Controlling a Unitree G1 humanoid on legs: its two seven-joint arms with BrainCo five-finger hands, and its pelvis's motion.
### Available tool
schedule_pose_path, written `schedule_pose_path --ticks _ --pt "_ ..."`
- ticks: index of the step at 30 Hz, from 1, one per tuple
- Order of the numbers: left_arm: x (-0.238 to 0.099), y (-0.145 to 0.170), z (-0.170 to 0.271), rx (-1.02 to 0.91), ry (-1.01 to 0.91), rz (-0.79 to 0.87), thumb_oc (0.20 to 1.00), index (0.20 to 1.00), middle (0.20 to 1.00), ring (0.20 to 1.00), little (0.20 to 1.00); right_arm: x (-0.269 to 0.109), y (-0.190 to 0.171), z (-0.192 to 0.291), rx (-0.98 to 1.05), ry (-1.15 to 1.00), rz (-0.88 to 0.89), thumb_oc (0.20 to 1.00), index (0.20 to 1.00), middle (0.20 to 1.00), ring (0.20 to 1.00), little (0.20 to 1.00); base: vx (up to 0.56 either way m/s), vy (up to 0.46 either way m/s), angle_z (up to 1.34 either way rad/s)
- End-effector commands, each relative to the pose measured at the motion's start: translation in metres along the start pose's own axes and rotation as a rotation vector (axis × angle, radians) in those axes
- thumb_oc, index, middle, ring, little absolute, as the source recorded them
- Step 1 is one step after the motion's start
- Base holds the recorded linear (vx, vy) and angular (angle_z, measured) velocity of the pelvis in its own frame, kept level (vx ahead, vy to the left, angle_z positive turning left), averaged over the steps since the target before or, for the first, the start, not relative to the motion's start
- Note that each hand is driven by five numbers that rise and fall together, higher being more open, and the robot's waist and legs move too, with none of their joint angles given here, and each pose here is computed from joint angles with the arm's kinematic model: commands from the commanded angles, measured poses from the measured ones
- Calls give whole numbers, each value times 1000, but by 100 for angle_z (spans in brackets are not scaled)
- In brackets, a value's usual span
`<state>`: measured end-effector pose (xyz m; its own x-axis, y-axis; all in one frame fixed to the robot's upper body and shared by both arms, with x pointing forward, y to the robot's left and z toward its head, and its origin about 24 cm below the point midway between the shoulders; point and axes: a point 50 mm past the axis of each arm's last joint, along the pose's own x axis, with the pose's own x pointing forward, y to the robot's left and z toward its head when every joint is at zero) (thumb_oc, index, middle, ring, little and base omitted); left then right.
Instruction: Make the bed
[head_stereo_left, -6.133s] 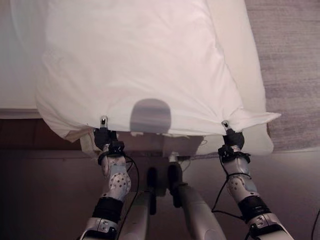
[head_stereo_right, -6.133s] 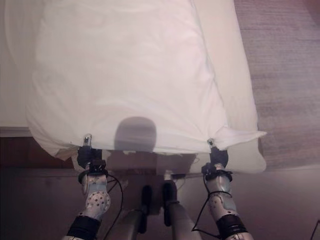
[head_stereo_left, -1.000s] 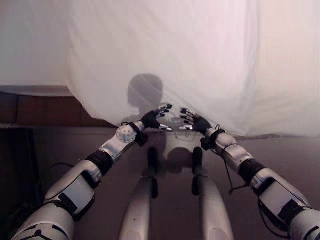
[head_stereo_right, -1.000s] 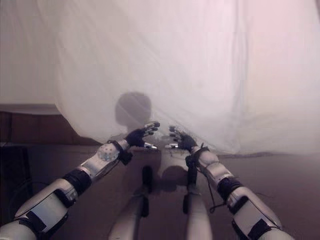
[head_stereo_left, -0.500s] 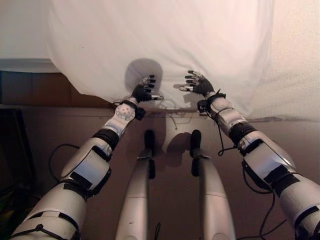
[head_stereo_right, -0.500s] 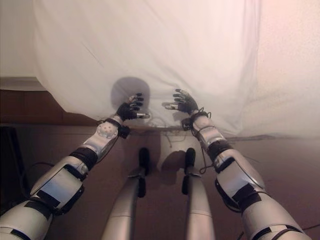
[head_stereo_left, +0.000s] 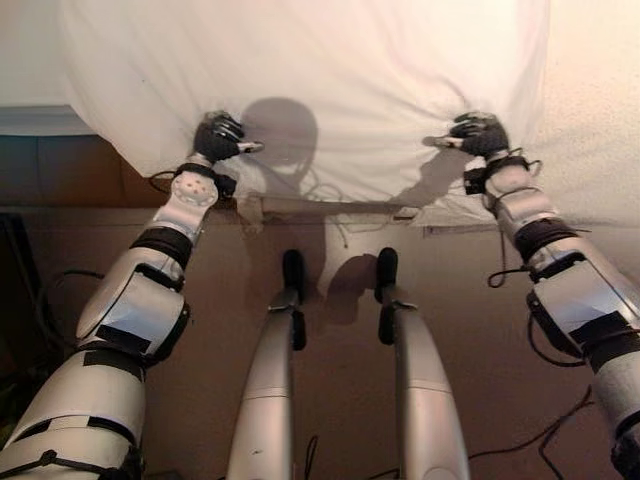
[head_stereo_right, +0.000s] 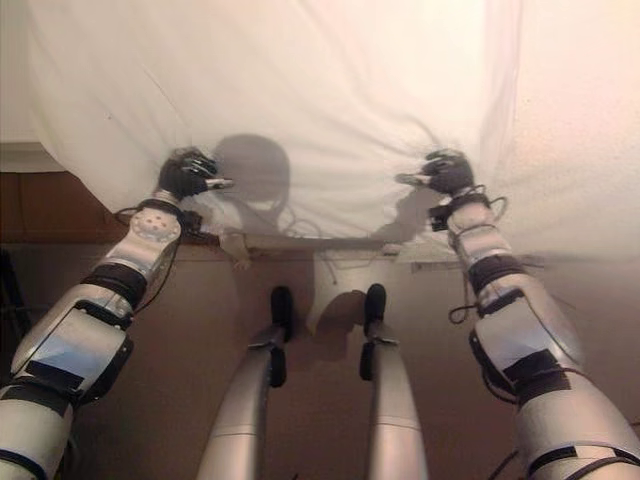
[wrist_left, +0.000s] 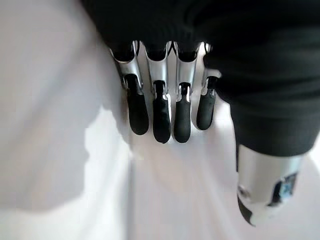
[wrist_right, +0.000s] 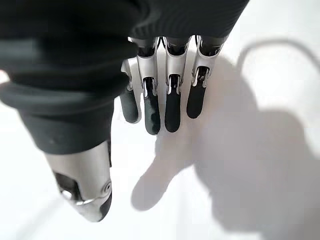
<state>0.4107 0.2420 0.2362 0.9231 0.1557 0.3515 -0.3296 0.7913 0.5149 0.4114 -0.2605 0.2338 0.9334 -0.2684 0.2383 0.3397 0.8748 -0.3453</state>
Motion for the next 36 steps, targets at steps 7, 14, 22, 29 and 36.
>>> schedule_pose_path --ticks 7,14,22,29,36 --pt "-7 56 -35 162 162 224 1000 1000 1000 1000 1000 -17 -60 -53 -180 155 -200 1000 1000 1000 1000 1000 18 -54 1" --pt "-46 37 -99 166 349 132 1000 1000 1000 1000 1000 -46 -58 -112 -234 316 -155 1000 1000 1000 1000 1000 73 -85 4" --pt "-134 -25 -173 -17 546 -25 1000 1000 1000 1000 1000 -113 -20 -191 -204 484 1 1000 1000 1000 1000 1000 72 -75 4" --pt "-225 -79 -205 -113 689 -212 1000 1000 1000 1000 1000 -186 10 -242 -158 632 134 1000 1000 1000 1000 1000 63 -33 7" --pt "-300 -110 -225 -100 894 -445 1000 1000 1000 1000 1000 -258 26 -281 -171 857 257 1000 1000 1000 1000 1000 105 15 0"
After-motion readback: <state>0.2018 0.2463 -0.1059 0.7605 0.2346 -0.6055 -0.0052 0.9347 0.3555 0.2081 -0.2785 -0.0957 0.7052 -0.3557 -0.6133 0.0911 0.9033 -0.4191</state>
